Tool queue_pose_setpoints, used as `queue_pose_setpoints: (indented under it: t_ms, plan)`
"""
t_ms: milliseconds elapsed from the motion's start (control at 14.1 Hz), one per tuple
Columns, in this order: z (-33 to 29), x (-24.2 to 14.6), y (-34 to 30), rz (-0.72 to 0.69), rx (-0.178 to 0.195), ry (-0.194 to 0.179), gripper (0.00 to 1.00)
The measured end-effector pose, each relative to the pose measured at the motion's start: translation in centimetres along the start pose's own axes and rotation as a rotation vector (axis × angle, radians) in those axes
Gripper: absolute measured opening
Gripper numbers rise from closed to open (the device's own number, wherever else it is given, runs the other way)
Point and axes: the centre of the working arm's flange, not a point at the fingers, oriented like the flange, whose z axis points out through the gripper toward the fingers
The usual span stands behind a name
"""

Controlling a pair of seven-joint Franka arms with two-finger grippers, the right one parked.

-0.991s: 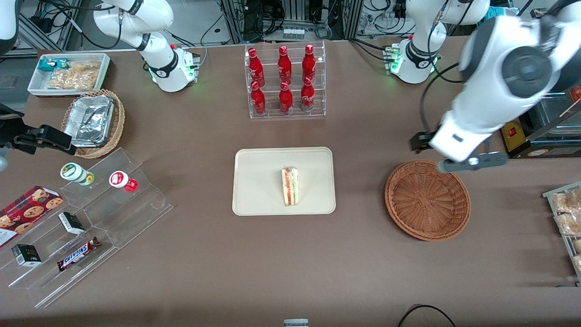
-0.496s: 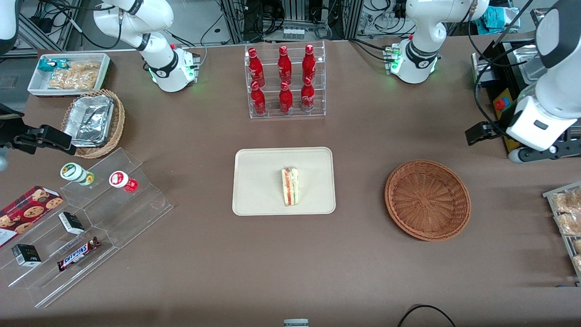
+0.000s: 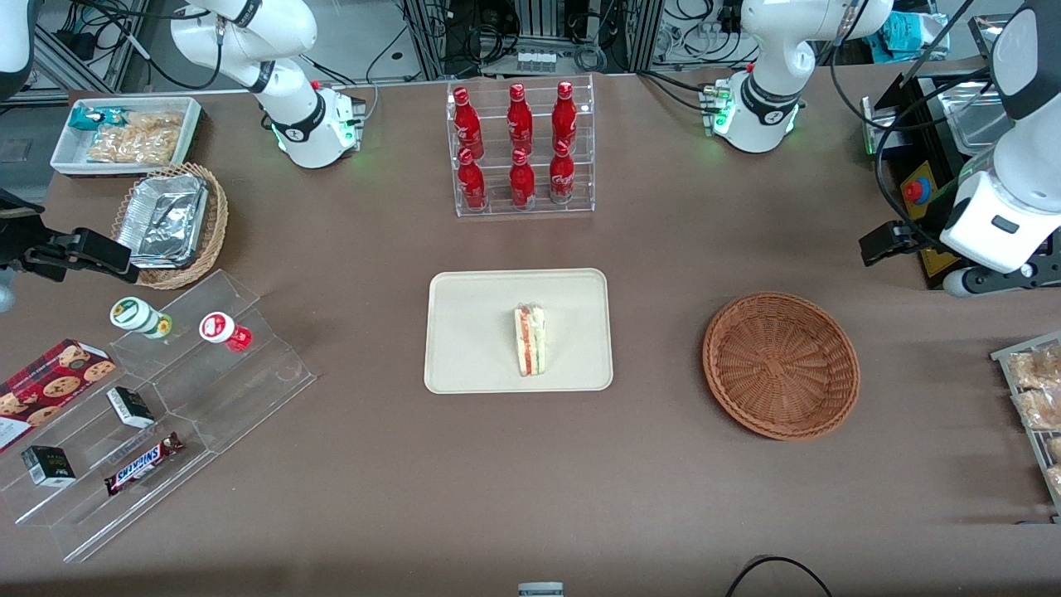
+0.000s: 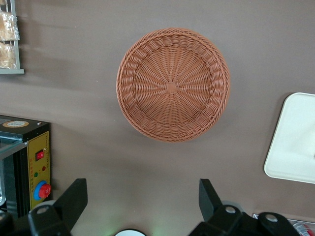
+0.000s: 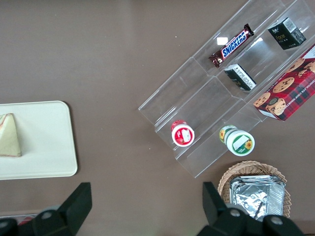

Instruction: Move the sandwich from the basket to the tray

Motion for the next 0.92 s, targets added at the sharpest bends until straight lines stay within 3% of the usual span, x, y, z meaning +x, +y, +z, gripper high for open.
queue_pose_setpoints:
  t_ms: [566, 920]
  plan:
    - [-4.0, -2.6, -1.5, -0.019, -0.013, 0.055, 1.0]
    - [-4.1, -2.7, -1.5, -0.018, -0.018, 0.055, 1.0]
